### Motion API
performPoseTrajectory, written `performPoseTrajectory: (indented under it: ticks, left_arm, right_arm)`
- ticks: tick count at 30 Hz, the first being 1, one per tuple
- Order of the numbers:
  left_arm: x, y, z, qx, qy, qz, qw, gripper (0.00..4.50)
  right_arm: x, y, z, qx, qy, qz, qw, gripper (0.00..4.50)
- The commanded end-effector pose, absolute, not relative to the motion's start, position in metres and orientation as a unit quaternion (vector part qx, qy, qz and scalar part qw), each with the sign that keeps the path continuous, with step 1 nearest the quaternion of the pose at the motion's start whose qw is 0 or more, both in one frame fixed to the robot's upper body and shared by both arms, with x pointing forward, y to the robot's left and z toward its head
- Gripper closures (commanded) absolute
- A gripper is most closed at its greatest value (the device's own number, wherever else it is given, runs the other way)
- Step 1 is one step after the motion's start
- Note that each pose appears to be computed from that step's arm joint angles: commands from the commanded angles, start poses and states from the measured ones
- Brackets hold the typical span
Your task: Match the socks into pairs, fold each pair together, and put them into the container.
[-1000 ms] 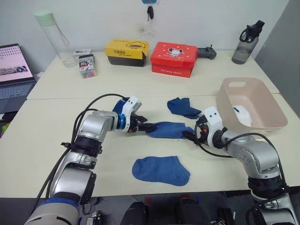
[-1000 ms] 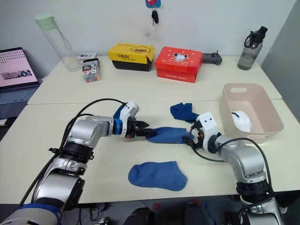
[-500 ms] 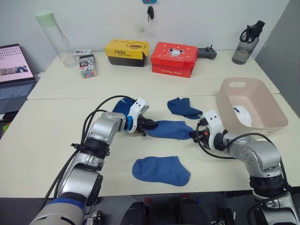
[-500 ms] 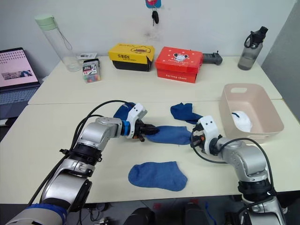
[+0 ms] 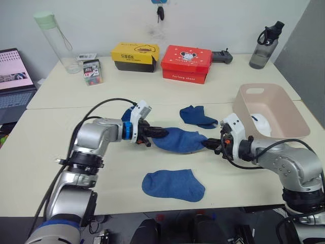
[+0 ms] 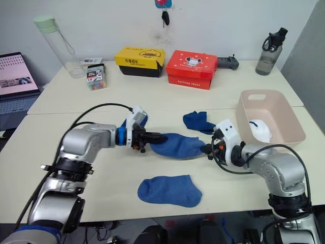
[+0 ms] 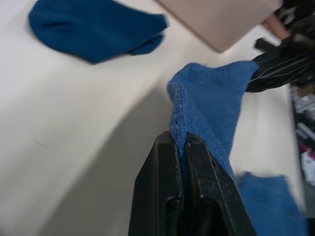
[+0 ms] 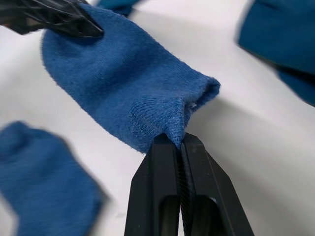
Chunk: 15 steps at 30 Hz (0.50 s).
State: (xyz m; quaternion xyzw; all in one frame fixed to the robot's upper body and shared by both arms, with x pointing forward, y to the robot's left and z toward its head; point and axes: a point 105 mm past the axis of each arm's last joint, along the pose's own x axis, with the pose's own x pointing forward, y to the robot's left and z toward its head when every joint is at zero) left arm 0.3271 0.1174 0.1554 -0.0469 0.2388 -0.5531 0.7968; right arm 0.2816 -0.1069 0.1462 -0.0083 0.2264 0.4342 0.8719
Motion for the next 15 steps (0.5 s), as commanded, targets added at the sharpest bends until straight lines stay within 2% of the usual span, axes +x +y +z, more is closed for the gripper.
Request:
performPoseTrajectory:
  ticks: [1,4,9,12,15]
  left_arm:
    - [0.297,0.13,0.171,-0.057,0.231,-0.578,0.78,4.45]
    - [0.279,0.138,0.167,-0.065,0.252,-0.574,0.776,4.45]
    - [0.246,0.142,0.147,-0.059,0.29,-0.576,0.762,4.45]
    - [0.235,0.142,0.124,-0.038,0.295,-0.562,0.772,4.45]
    - [0.235,0.141,0.108,-0.016,0.293,-0.546,0.785,4.45]
  right_arm:
    - [0.257,-0.101,0.162,-0.01,0.205,0.476,0.855,4.5]
    - [0.244,-0.098,0.164,0.0,0.209,0.492,0.845,4.5]
    - [0.207,-0.094,0.149,-0.014,0.249,0.529,0.811,4.5]
    - [0.196,-0.092,0.13,-0.065,0.27,0.52,0.807,4.5]
    - [0.194,-0.092,0.114,-0.089,0.281,0.507,0.81,4.5]
